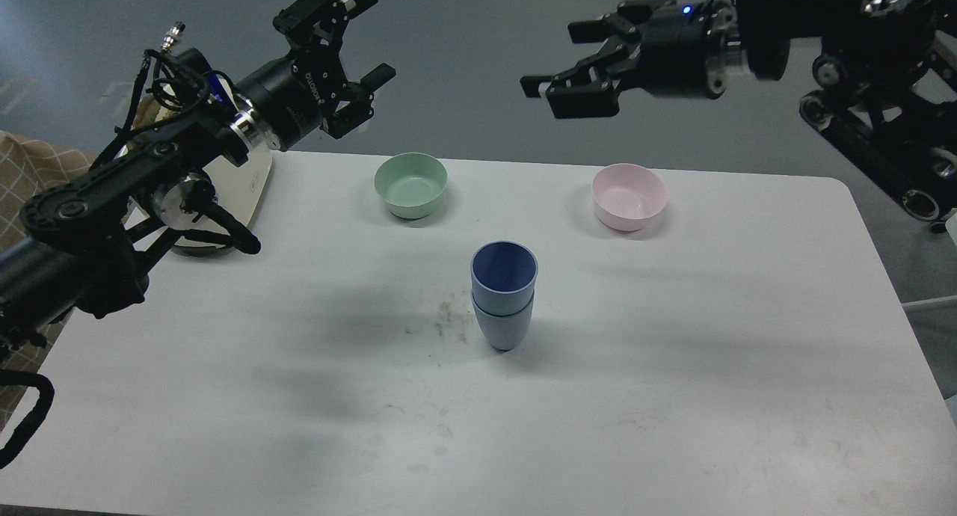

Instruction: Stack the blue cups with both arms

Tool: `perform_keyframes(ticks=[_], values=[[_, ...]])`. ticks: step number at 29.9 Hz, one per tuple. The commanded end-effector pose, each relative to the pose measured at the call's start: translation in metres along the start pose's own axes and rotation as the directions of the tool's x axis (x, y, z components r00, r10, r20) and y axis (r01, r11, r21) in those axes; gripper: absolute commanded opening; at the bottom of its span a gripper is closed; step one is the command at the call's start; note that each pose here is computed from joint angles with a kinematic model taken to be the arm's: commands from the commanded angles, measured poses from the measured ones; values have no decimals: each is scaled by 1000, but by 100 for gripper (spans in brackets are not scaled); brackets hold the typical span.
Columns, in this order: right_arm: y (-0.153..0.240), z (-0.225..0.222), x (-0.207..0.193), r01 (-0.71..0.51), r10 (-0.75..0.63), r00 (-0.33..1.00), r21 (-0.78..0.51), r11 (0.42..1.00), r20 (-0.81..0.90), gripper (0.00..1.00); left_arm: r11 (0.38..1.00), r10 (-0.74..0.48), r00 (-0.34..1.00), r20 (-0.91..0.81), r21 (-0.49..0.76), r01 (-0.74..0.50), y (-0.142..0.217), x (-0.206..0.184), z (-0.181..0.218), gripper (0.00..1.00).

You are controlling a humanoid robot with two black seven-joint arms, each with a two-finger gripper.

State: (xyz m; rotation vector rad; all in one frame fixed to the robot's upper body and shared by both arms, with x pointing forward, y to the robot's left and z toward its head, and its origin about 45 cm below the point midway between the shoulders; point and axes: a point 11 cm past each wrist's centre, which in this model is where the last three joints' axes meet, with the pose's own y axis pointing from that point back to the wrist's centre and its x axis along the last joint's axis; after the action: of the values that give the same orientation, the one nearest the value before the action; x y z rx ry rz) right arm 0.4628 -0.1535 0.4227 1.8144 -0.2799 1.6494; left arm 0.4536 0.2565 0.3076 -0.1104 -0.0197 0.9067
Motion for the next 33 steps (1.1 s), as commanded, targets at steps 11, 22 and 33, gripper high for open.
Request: perform_keyframes(ticks=[11,22,33], values=[[41,101,-45,-246,331,742,-223,943,583,100,996,83,996,-12,-11,-83,7,25,-1,98],[40,121,-122,-442,500,13,-443,780,866,100,993,110,986,-125,53,-104,5,22,-54,98],[22,97,-171,-462,370,-308,-477,747,877,100,989,126,965,-232,104,-104,4,-2,-108,98]])
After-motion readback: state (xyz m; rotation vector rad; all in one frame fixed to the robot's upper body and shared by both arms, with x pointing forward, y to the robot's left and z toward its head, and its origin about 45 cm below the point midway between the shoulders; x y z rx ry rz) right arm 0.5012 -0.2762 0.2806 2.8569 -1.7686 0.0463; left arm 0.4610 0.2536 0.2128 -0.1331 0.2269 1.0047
